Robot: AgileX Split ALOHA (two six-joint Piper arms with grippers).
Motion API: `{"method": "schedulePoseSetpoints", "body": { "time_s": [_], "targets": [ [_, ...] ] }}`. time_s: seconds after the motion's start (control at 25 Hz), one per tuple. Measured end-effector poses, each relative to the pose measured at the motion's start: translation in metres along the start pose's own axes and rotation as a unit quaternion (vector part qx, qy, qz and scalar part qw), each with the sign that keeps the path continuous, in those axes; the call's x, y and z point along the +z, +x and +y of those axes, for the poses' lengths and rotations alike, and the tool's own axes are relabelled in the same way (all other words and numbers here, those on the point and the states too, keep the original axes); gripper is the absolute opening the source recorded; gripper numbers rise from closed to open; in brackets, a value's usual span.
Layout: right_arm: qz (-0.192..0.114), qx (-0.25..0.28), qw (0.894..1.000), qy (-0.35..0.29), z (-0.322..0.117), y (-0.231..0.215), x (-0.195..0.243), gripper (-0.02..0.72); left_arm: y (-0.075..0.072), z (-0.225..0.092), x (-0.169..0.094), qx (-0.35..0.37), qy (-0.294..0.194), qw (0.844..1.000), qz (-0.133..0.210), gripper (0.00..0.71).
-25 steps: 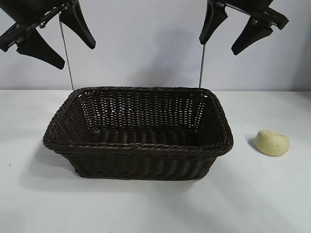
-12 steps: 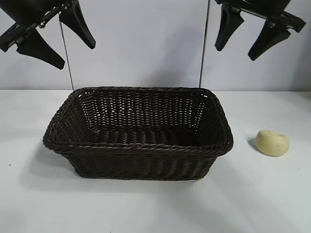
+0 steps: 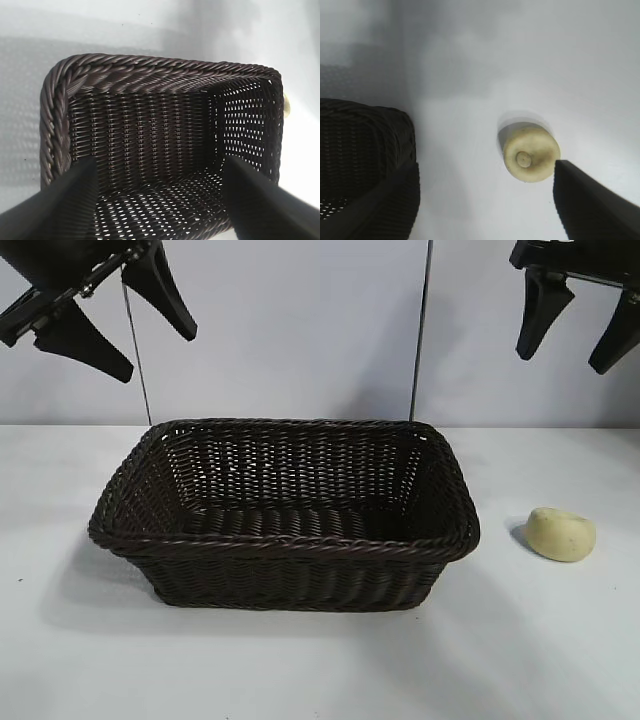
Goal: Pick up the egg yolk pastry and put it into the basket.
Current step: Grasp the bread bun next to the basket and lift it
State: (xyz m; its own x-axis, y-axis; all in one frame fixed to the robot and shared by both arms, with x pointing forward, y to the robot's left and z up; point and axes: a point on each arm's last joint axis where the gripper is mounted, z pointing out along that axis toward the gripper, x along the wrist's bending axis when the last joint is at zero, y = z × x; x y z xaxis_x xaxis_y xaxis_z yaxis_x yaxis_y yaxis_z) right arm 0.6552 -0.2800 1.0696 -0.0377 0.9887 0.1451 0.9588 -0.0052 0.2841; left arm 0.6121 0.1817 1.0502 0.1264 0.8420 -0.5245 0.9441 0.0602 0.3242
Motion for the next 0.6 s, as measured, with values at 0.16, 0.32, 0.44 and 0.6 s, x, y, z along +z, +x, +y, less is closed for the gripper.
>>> {"method": "schedulePoseSetpoints", "body": {
  "time_s": [0.16, 0.32, 0.44, 0.6],
  "targets": [
    [-0.007, 0.001, 1.000, 0.006, -0.002, -0.002, 0.003, 0.538, 0.000, 0.000, 0.000, 0.000, 0.000, 1.000, 0.000, 0.508],
    [-0.014, 0.005, 0.999, 0.047, -0.016, -0.006, 0.022, 0.538, 0.000, 0.000, 0.000, 0.000, 0.000, 1.000, 0.000, 0.508],
    [-0.016, 0.011, 0.997, 0.077, -0.029, -0.009, 0.041, 0.538, 0.000, 0.000, 0.000, 0.000, 0.000, 1.000, 0.000, 0.508],
    [-0.018, 0.014, 0.997, 0.077, -0.038, -0.012, 0.057, 0.538, 0.000, 0.000, 0.000, 0.000, 0.000, 1.000, 0.000, 0.508]
  ]
}}
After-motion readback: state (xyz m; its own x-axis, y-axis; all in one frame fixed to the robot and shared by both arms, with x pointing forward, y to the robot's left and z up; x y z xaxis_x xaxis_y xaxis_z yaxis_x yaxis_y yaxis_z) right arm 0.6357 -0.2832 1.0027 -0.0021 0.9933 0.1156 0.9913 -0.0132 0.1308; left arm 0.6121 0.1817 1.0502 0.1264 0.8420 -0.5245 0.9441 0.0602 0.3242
